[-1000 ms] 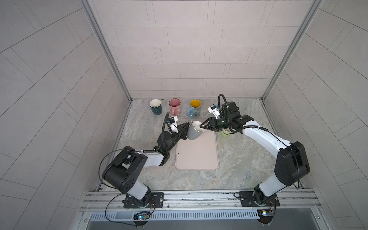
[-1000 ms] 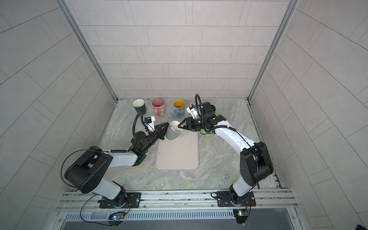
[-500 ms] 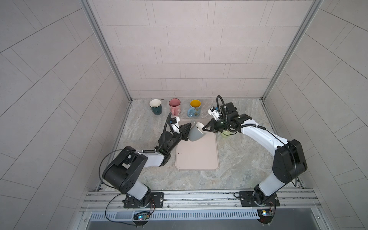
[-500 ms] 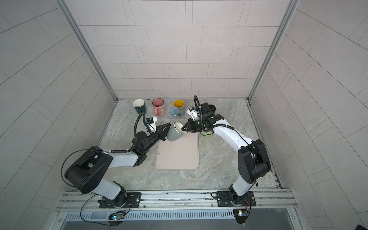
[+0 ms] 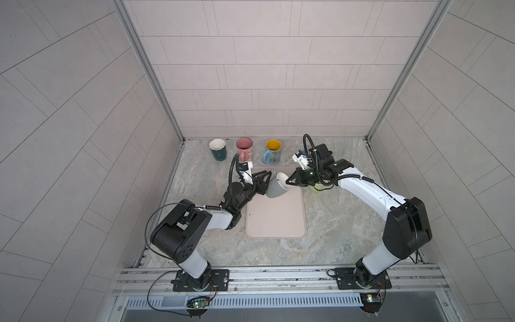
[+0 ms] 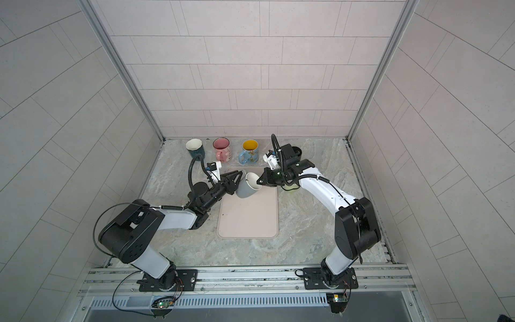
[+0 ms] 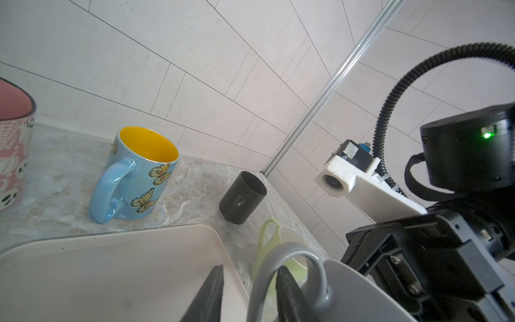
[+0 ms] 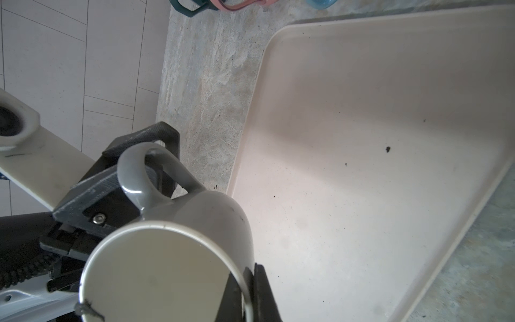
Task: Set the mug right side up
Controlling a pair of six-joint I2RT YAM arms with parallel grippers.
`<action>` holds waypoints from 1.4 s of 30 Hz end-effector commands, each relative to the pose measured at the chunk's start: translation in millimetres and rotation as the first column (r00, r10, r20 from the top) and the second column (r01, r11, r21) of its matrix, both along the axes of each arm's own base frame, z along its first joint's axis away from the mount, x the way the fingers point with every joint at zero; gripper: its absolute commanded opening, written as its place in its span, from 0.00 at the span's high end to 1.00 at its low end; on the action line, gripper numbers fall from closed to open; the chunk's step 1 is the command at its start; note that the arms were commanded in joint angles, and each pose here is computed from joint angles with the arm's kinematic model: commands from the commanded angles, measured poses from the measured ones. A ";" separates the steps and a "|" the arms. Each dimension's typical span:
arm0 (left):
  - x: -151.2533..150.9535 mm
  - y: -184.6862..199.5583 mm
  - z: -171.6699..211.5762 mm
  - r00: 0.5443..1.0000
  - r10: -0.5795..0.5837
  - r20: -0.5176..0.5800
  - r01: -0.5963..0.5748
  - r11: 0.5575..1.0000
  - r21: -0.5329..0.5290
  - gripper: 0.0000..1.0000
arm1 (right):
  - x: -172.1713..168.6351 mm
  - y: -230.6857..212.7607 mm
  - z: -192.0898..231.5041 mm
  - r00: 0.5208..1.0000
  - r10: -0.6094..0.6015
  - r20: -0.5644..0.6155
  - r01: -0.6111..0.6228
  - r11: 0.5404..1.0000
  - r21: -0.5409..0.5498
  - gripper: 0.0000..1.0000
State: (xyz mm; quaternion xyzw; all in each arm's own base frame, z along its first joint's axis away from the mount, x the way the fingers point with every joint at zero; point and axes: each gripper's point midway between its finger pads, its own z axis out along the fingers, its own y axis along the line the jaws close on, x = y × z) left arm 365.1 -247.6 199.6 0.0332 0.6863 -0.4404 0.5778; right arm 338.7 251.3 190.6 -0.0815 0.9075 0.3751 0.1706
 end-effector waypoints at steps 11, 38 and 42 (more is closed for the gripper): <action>-8.9 6.5 6.7 0.999 -0.002 0.037 0.003 1.000 -0.029 0.43 | -5.0 -29.5 26.9 0.994 -0.043 0.104 0.048 0.998 -0.042 1.00; -12.7 67.4 48.7 0.995 0.067 -0.073 -0.075 0.991 -0.107 0.30 | -81.5 -189.5 7.3 0.947 -0.299 0.117 0.318 0.823 -0.471 1.00; -15.9 71.6 58.6 0.994 0.088 -0.067 -0.092 0.994 -0.058 0.29 | -83.6 -209.7 16.0 0.923 -0.360 0.138 0.381 0.802 -0.460 1.00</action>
